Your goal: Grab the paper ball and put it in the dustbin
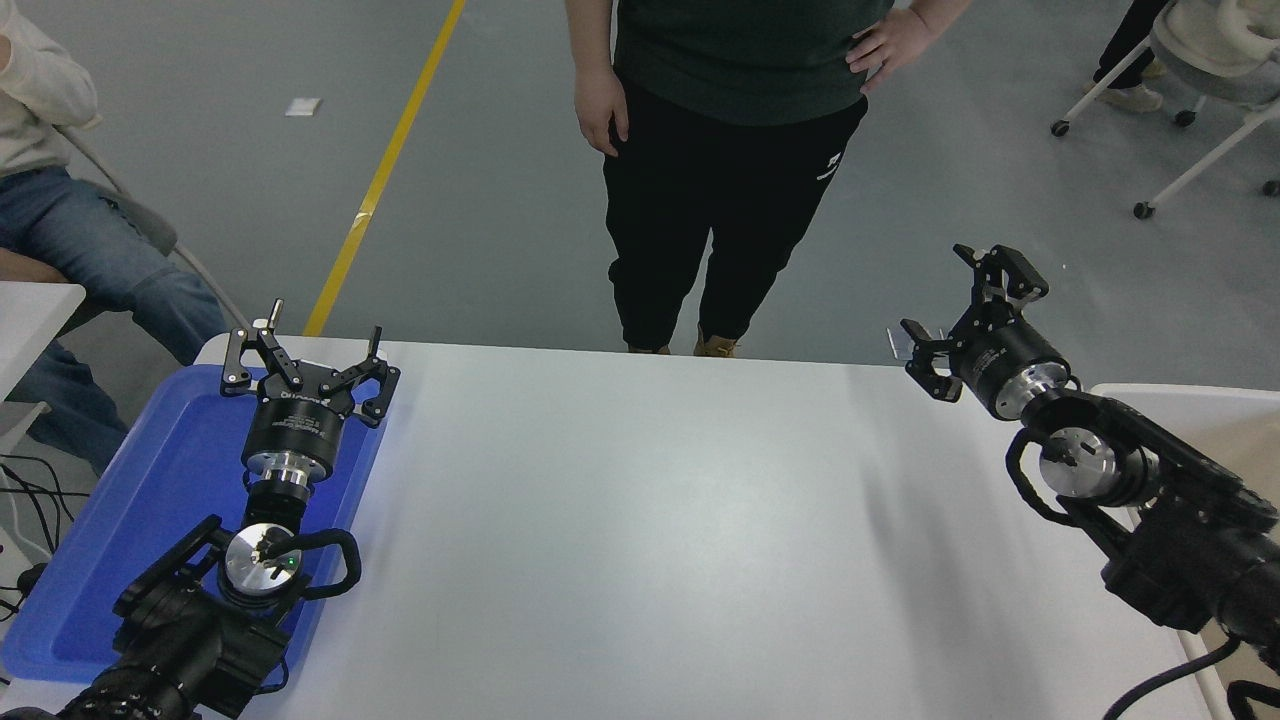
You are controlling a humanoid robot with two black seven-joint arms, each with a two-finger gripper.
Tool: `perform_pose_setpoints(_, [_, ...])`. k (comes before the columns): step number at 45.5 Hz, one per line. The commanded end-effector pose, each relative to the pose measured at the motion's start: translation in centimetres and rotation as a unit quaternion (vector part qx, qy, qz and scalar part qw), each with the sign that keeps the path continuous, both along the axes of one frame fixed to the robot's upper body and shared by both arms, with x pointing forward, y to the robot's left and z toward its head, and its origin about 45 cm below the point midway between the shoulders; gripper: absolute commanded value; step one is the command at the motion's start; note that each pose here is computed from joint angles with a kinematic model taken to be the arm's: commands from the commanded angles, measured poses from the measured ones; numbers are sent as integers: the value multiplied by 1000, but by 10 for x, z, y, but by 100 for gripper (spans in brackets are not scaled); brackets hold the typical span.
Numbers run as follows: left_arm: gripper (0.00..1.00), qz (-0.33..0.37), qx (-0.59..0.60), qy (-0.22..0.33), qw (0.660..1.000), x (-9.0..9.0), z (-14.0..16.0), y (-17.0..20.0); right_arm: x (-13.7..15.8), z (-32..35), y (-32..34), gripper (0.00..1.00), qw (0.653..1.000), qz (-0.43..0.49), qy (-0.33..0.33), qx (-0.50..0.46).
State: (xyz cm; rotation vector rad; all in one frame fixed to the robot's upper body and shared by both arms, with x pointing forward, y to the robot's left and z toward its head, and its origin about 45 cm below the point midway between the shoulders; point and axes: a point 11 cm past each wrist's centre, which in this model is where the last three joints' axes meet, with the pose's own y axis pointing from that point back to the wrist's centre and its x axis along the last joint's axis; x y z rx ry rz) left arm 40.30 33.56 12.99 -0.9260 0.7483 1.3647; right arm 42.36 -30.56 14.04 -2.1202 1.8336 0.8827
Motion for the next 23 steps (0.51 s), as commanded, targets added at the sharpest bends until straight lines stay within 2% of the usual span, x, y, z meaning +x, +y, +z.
perform_pose_setpoints(1, [100,0,0,0,1000,0,0,0,-13,-13,7,100,998,3,-1,66])
perform_pose_setpoints(23, [100,0,0,0,1000,0,0,0,-27,-36,-14,100,998,-20,23,56])
